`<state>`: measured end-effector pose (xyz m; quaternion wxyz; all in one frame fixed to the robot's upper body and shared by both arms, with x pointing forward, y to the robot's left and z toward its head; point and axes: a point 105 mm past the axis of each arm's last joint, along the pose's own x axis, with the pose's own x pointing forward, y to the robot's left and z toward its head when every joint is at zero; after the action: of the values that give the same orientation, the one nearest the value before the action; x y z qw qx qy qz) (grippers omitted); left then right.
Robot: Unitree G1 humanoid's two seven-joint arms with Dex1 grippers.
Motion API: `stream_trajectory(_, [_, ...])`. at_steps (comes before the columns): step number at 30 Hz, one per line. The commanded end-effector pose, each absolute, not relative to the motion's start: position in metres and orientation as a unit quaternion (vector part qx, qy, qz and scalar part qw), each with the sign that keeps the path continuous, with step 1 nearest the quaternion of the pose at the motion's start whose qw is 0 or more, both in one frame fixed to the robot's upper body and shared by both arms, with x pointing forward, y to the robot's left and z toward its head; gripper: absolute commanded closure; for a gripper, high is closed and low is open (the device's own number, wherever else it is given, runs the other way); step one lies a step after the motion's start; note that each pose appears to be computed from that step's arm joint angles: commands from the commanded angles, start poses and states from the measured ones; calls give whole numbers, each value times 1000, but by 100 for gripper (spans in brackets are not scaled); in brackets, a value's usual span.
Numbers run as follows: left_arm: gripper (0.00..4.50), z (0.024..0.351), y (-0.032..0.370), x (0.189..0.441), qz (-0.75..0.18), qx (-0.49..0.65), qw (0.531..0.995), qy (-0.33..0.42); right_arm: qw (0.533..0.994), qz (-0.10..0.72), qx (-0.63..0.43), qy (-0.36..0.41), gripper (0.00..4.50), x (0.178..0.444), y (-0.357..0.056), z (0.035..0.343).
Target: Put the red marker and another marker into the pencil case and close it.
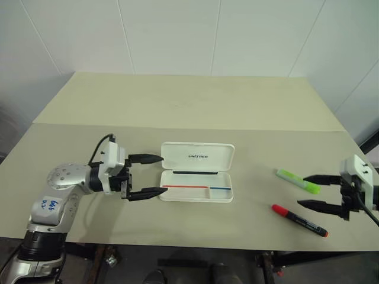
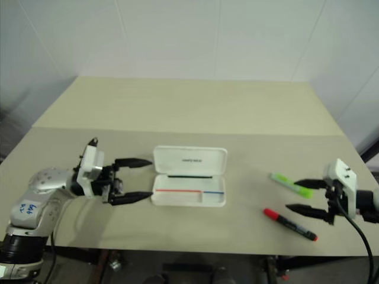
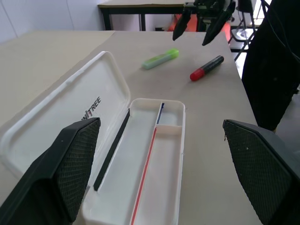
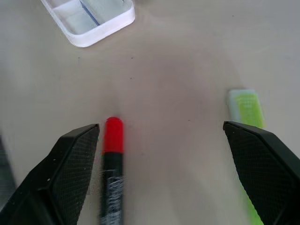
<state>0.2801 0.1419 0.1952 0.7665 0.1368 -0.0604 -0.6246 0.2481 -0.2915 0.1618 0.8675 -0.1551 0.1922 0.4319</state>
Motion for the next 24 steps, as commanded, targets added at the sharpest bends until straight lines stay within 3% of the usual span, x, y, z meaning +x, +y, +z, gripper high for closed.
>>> stream_trajectory(1, [0,199,138,281,-632,135,759,-76,871,428,-155,183,3,235,-283,173])
stream_trajectory(13, [0,197,132,283,-646,124,750,-76,899,359,-131,215,3,216,-295,128])
stream_trajectory(24, [0,202,136,287,-644,137,749,-75,893,369,-125,226,3,218,-306,109])
